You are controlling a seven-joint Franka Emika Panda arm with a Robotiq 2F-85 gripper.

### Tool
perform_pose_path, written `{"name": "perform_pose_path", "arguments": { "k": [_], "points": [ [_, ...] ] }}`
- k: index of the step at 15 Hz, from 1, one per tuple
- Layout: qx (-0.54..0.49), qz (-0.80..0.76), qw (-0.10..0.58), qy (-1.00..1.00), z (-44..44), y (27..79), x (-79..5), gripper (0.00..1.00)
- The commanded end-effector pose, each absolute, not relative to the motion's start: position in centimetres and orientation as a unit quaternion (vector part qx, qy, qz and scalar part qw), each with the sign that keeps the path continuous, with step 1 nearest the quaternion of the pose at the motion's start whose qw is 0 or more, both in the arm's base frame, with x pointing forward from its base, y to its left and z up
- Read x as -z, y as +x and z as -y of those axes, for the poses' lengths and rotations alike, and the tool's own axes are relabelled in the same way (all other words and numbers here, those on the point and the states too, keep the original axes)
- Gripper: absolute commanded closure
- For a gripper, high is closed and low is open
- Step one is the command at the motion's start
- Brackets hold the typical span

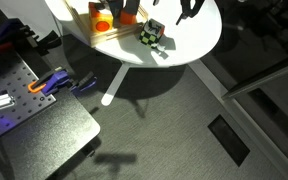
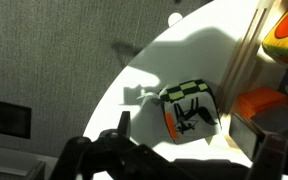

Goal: Pick up the square plush toy from the table and put it in the box

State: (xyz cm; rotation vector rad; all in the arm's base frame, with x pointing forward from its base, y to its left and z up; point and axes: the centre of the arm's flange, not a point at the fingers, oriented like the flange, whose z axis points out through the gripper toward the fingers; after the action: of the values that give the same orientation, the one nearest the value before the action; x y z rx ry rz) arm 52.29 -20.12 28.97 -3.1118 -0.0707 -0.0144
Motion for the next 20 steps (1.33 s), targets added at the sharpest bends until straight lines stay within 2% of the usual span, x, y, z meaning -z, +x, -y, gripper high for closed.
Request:
{"name": "perform_pose_path", "arguments": {
  "k": [1, 20],
  "points": [
    [0.004, 0.024, 0.015, -1.0, 20.0, 52.3, -28.9, 0.0],
    [0.012, 0.069, 0.005, -0.998, 17.6, 54.3, -23.6, 0.0]
  ]
}}
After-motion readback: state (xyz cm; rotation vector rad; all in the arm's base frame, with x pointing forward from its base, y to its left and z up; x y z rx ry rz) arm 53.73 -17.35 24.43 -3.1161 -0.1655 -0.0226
